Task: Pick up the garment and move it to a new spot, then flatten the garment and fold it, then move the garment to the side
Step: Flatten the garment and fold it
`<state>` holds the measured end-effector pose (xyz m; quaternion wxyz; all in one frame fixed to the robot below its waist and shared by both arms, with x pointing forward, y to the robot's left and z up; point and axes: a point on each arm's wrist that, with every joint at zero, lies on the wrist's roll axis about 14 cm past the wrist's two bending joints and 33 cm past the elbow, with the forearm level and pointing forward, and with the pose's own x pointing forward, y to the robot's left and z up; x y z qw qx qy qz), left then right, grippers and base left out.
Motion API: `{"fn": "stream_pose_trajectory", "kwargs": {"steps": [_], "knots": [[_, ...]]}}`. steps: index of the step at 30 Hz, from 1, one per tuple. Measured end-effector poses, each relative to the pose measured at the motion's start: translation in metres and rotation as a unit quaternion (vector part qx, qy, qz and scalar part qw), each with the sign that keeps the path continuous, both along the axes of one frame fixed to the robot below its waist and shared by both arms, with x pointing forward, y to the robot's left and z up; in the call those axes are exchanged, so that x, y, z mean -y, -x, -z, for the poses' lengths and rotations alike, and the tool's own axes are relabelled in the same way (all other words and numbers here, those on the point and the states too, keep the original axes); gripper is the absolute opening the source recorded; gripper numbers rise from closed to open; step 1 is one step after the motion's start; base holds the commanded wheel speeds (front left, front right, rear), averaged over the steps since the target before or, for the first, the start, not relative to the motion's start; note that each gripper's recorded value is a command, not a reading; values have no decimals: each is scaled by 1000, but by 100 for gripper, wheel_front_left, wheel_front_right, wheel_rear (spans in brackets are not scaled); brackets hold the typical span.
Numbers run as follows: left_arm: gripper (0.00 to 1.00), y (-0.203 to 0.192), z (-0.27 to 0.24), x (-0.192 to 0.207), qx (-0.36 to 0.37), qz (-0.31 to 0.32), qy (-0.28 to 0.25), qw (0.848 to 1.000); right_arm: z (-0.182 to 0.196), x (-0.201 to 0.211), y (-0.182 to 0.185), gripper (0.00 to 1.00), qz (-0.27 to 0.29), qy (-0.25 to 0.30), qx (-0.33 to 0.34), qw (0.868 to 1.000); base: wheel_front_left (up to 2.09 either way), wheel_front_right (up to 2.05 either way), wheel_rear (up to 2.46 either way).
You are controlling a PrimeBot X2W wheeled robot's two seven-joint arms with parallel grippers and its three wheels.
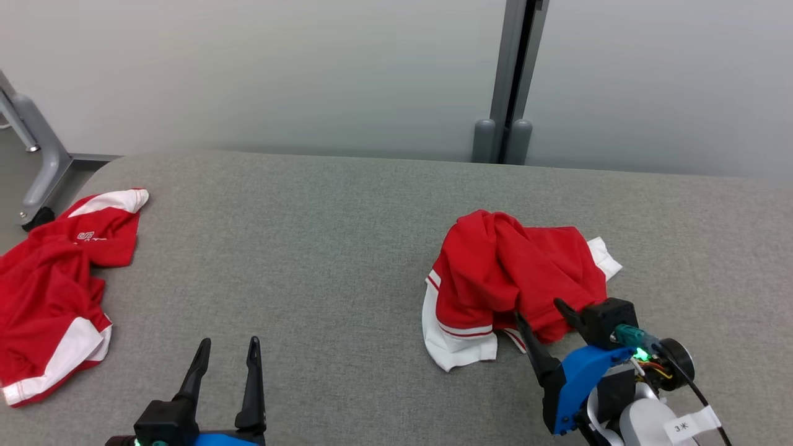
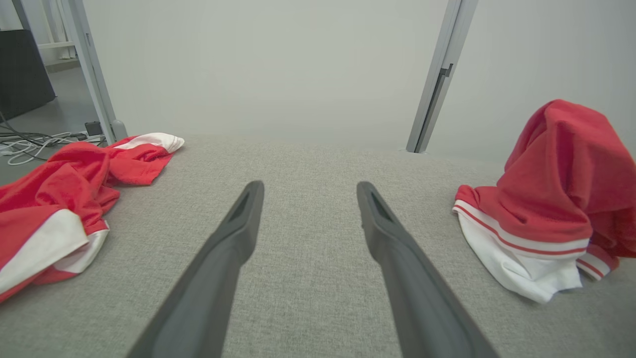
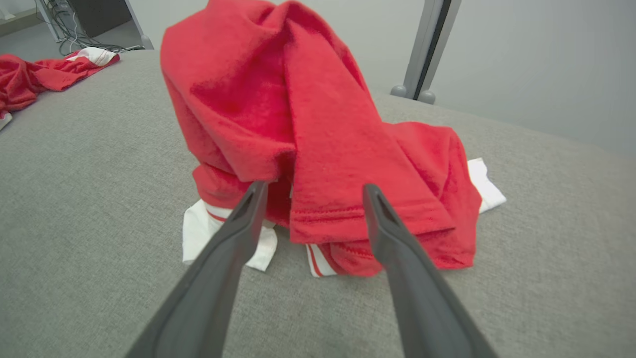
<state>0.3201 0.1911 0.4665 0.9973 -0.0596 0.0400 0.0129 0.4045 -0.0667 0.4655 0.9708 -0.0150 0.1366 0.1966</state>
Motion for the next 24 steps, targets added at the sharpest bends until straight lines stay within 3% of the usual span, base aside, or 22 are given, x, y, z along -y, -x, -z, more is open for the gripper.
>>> {"fn": "stream_pose_trajectory", "kwargs": {"steps": [12, 13, 14, 19, 24], "knots": [[100, -3, 5, -6, -10, -10, -1, 1000, 33, -5, -28, 98, -23, 88, -31, 995, 0, 0, 0], [100, -4, 4, -6, -10, -11, -1, 1000, 33, -4, -30, 42, -21, 89, -30, 995, 0, 0, 0], [100, -4, 4, -6, -9, -11, 0, 1000, 32, -3, -32, 0, -18, 87, -27, 996, 0, 0, 0], [100, -2, 3, -8, -6, -13, 0, 1000, 18, 11, -42, 0, 12, 66, -1, 998, 0, 0, 0], [100, 0, -2, -9, 4, -13, 1, 1000, -26, 16, -53, 0, 29, 41, 63, 997, 0, 0, 0]]}}
